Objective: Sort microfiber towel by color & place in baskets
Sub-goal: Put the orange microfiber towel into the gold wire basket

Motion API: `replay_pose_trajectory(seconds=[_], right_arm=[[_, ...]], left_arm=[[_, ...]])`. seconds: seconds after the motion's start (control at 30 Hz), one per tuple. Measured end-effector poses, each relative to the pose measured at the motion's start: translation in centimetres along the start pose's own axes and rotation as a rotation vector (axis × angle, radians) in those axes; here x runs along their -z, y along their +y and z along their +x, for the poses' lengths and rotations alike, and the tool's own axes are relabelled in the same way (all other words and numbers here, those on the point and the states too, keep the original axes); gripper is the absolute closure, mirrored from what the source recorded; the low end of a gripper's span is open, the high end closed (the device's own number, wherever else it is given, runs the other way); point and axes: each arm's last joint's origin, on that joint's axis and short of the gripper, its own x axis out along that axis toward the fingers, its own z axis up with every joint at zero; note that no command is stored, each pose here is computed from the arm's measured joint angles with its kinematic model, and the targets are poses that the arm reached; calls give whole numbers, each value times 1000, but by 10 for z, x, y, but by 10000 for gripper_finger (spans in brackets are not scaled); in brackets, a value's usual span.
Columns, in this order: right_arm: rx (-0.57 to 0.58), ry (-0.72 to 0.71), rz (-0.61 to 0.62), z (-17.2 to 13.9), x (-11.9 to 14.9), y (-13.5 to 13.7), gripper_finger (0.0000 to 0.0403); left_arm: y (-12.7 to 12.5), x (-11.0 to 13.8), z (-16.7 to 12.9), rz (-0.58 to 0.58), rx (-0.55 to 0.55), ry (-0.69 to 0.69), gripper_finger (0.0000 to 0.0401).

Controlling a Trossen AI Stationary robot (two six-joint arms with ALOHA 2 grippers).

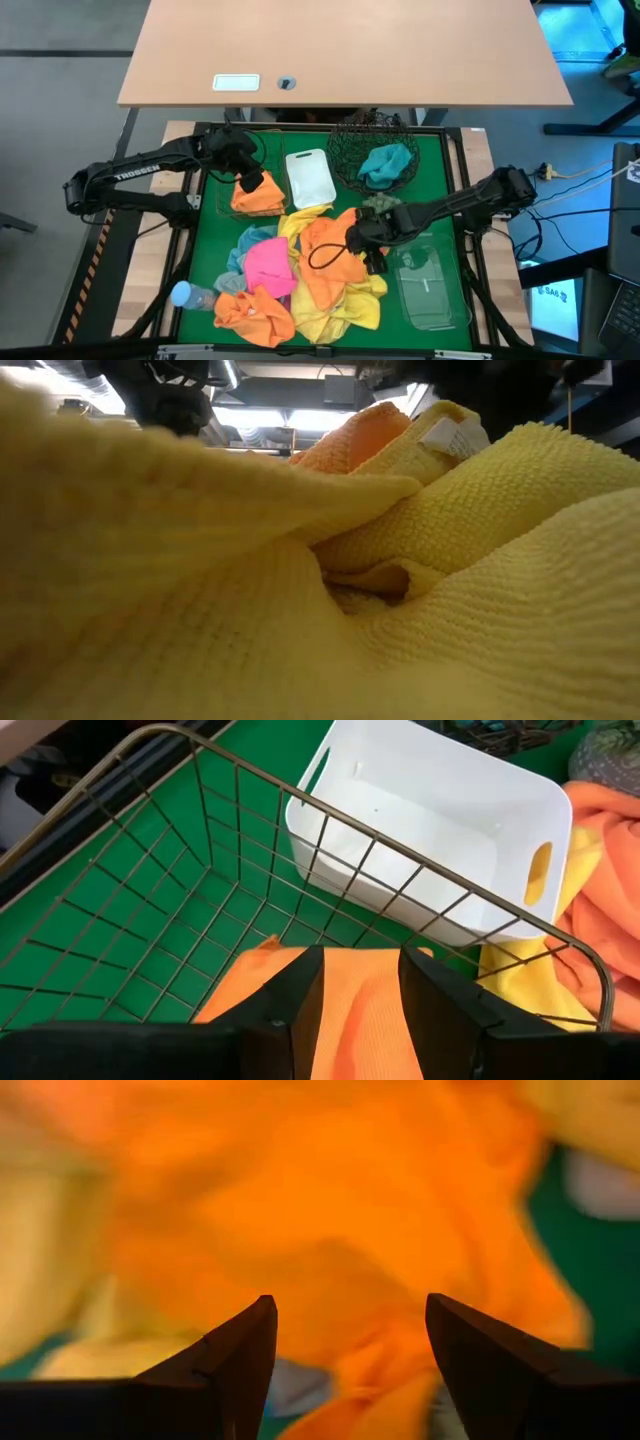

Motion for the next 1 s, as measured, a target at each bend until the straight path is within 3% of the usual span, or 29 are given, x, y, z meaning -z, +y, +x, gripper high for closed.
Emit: replay_pose_trajectory(seconds=[0.13,0.2,0.83,1.0], right_arm=[[158,-6,51,4,3,-4,150],[185,-18,53,5,3,-5,150],[168,-91,78,42,22,-14,150],[114,-99,83,50,27,-20,150]], left_arm=[[0,0,0,-1,0,0,276],[0,0,0,0,0,0,276],[0,-2,0,0,5,-16,276],[-1,-2,0,-1,5,-18,276]])
